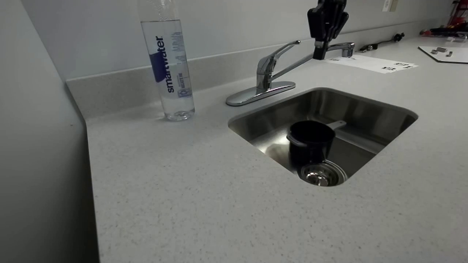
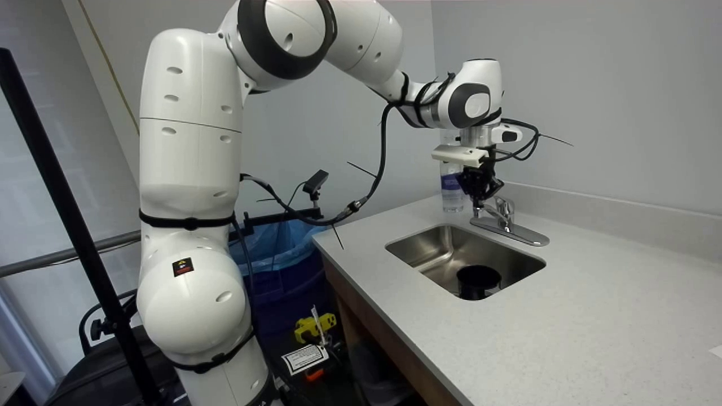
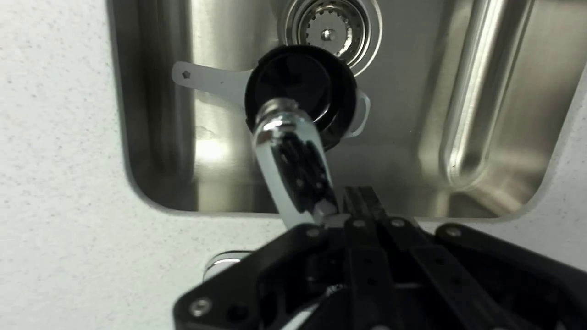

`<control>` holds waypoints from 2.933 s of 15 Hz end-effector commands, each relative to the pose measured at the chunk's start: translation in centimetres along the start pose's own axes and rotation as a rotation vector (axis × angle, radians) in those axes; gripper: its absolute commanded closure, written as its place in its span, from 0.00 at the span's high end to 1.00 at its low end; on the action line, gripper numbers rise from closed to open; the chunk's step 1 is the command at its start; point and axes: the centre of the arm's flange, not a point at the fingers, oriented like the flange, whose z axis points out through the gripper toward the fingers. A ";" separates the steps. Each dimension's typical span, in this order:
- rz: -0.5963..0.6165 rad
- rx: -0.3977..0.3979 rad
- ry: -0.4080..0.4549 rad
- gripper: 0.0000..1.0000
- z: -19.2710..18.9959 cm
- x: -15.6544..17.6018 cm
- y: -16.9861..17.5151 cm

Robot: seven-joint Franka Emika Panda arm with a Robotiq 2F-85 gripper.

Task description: Move the faucet nozzle to the right

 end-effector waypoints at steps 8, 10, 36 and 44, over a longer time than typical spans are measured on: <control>0.114 -0.104 0.013 0.00 1.0 1.8 6.0; 0.121 -0.120 0.028 0.00 0.9 2.7 6.6; 0.118 -0.282 0.293 0.00 -1.8 11.7 10.1; 0.148 -0.266 0.448 0.00 -5.5 14.2 9.9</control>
